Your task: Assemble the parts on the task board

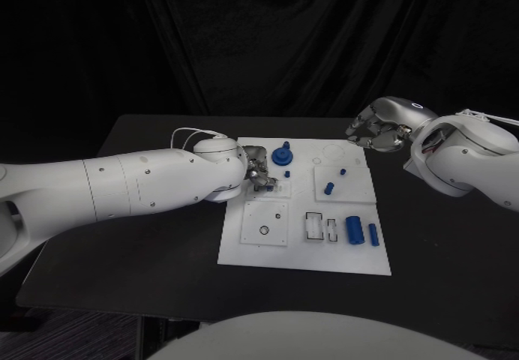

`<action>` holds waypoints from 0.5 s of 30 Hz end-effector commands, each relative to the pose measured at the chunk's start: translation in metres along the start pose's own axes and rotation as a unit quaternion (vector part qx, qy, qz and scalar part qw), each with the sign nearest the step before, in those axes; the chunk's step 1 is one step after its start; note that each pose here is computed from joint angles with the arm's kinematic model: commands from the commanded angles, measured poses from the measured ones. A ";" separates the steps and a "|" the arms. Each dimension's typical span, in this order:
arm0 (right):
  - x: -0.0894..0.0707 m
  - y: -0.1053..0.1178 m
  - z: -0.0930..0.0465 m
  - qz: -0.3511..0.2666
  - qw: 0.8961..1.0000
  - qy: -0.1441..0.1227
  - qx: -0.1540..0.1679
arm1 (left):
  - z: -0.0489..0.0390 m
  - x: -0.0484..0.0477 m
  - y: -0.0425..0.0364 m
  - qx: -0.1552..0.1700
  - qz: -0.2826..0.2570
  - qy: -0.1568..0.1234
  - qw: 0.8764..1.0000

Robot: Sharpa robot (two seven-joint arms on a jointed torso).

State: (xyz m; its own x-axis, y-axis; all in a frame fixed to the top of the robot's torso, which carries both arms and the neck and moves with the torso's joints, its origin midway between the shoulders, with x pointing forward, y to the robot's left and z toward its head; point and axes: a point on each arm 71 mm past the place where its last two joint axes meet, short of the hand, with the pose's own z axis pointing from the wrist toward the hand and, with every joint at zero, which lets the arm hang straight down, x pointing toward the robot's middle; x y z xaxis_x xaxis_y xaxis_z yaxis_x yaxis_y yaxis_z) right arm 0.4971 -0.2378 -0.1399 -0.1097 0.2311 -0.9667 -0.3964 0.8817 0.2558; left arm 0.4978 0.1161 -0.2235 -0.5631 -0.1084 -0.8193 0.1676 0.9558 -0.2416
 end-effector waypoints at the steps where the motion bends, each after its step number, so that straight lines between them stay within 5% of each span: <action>1: 0.001 -0.002 0.000 -0.001 1.000 0.003 0.012 | -0.0002 0.0024 -0.0015 0.003 -0.002 0.000 1.000; 15: 0.002 -0.003 0.000 -0.001 1.000 0.005 0.014 | -0.0011 0.0101 -0.0019 0.003 -0.003 0.010 1.000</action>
State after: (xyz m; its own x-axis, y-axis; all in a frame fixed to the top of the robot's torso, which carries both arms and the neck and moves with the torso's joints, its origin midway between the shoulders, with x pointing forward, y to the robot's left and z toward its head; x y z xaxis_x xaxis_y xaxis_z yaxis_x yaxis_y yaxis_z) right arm 0.4974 -0.2381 -0.1405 -0.1136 0.2283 -0.9669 -0.3928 0.8836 0.2548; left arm 0.4932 0.1140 -0.2270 -0.5691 -0.1132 -0.8144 0.1695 0.9531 -0.2509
